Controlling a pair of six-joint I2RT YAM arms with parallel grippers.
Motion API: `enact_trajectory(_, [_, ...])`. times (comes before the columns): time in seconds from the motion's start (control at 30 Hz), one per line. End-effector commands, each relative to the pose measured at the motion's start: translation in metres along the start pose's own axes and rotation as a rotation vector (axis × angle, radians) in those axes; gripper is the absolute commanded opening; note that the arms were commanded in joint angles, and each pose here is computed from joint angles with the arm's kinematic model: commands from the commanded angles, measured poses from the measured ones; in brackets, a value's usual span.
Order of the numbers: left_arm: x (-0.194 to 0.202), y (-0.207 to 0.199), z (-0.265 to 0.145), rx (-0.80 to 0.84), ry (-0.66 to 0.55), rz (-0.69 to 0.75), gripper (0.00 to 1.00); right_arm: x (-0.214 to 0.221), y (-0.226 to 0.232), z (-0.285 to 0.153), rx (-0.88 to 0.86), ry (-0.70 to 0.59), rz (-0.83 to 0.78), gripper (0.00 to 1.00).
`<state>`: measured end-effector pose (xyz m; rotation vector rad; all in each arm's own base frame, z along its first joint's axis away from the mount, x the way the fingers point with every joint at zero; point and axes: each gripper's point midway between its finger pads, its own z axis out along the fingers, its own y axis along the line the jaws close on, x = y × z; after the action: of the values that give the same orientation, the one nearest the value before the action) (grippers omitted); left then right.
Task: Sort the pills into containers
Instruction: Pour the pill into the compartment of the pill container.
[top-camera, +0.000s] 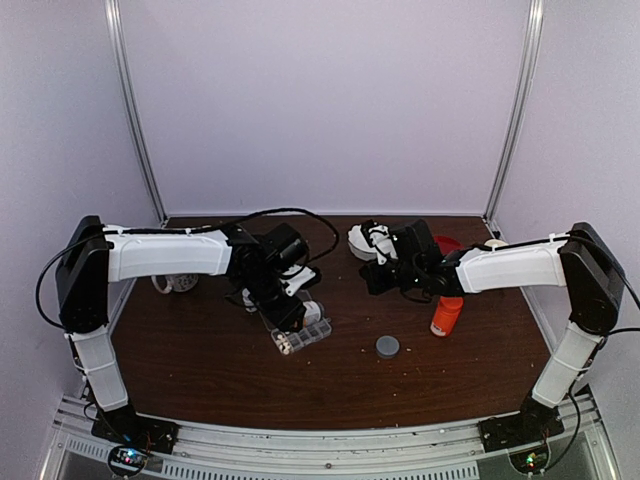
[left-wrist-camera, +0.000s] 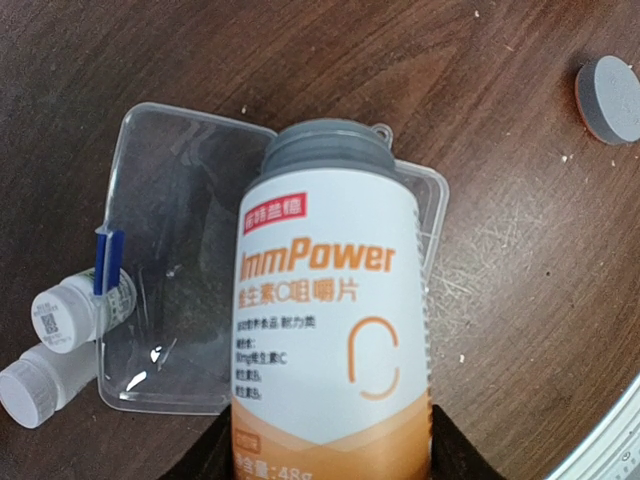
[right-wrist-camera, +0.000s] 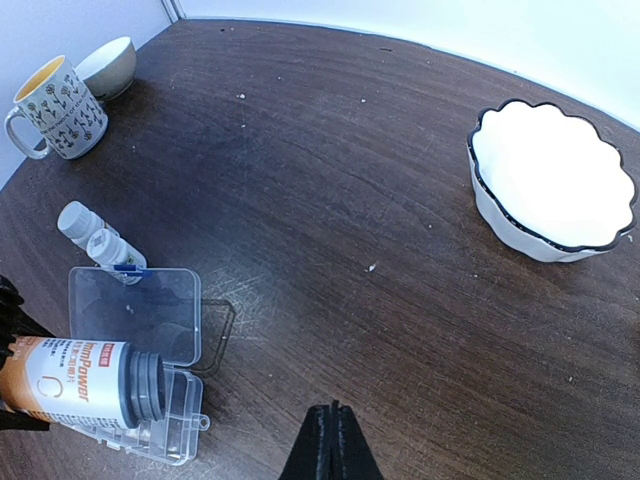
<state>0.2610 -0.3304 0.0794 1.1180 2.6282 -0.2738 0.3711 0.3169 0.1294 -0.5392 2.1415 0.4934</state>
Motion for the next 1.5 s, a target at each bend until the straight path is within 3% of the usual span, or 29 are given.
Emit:
enact_trajectory(0.0, [-0.008,-0.001,-0.011,-0.01,-0.043,0.016,0.0,-0.008,-0.001,0.0,0.005,-0.018,-0.007,0.0])
enact_trajectory(0.1, [-0.005,-0.002,-0.006,-0.003,-0.016,0.016,0.0,-0.008,-0.001,-0.001,0.005,-0.02,-0.008,0.0])
enact_trajectory(0.23, [-0.012,-0.005,-0.012,0.013,-0.069,0.012,0.0,-0.009,-0.001,-0.001,0.006,-0.02,-0.008,0.0])
enact_trajectory(0.37, [-0.006,0.0,-0.012,-0.012,-0.02,0.008,0.0,-0.008,-0.001,-0.001,0.006,-0.02,-0.009,0.0])
enact_trajectory(0.47, [-0.012,-0.002,-0.016,-0.003,-0.071,0.015,0.0,-0.008,-0.001,-0.001,0.005,-0.019,-0.009,0.0])
enact_trajectory(0.6, [-0.003,-0.001,-0.005,-0.003,-0.02,0.01,0.0,-0.008,-0.001,-0.001,0.007,-0.02,-0.011,0.0])
enact_trajectory(1.0, [-0.011,-0.002,-0.026,0.001,-0.092,0.004,0.0,-0.008,-0.001,-0.001,0.006,-0.017,-0.011,0.0])
enact_trajectory(1.27, [-0.009,-0.006,-0.022,0.022,-0.077,0.001,0.0,-0.008,0.0,-0.001,0.004,-0.017,-0.011,0.0])
enact_trajectory(1.47, [0.003,-0.002,-0.003,0.001,0.001,0.013,0.0,-0.008,0.0,0.0,0.001,-0.016,-0.01,0.0])
